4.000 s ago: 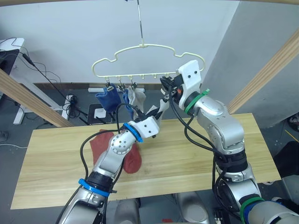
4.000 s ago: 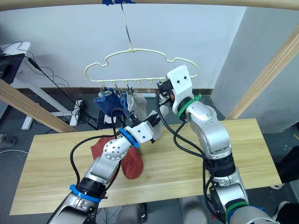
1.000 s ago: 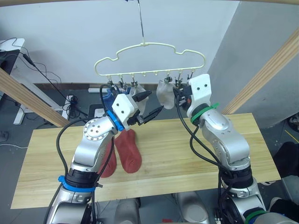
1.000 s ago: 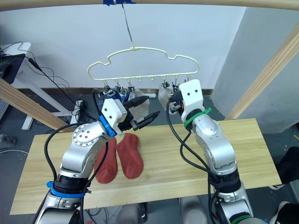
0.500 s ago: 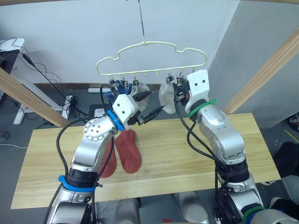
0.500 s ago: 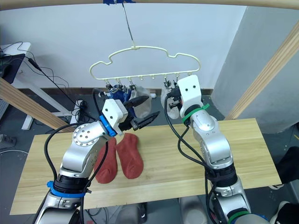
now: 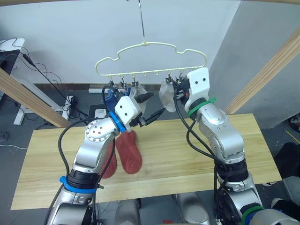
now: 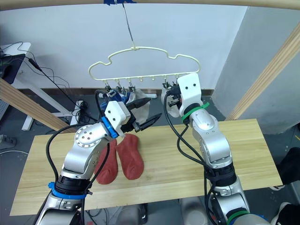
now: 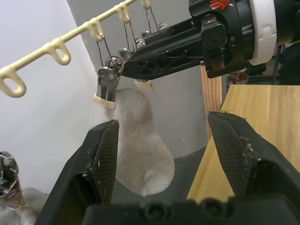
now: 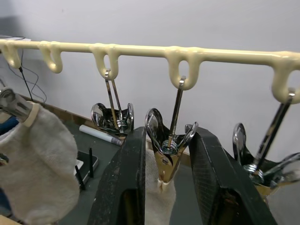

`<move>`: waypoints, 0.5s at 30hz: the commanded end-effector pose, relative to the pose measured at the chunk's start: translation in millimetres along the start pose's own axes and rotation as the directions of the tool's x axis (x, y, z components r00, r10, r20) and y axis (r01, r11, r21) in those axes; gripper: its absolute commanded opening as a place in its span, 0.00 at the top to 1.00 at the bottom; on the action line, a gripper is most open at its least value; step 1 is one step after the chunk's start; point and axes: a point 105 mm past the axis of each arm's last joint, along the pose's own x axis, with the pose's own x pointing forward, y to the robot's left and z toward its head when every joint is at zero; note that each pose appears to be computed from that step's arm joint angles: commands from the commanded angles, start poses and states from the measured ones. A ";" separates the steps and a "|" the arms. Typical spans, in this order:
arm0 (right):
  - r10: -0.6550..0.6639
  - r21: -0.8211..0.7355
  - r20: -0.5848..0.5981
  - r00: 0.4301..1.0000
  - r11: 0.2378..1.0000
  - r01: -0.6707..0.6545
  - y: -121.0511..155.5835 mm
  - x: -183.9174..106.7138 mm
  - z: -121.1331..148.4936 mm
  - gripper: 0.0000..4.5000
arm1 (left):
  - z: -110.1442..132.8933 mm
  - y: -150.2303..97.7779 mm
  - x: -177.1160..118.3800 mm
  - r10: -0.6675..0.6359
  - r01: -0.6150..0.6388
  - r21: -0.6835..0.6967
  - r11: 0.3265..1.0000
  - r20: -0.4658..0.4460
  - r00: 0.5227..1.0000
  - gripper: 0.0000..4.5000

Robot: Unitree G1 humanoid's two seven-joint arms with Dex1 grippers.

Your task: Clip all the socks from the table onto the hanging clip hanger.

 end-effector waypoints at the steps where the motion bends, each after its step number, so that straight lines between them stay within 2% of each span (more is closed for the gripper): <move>1: 0.034 -0.007 0.053 0.998 0.999 -0.034 5.4 0.6 15.2 0.70 | 7.2 -2.5 -0.3 -0.005 0.005 0.024 1.000 0.030 1.000 0.26; 15: 0.119 -0.047 0.076 0.990 0.992 -0.116 16.5 12.7 19.5 0.70 | 5.0 -2.9 -2.3 0.002 -0.002 0.027 1.000 0.020 1.000 0.26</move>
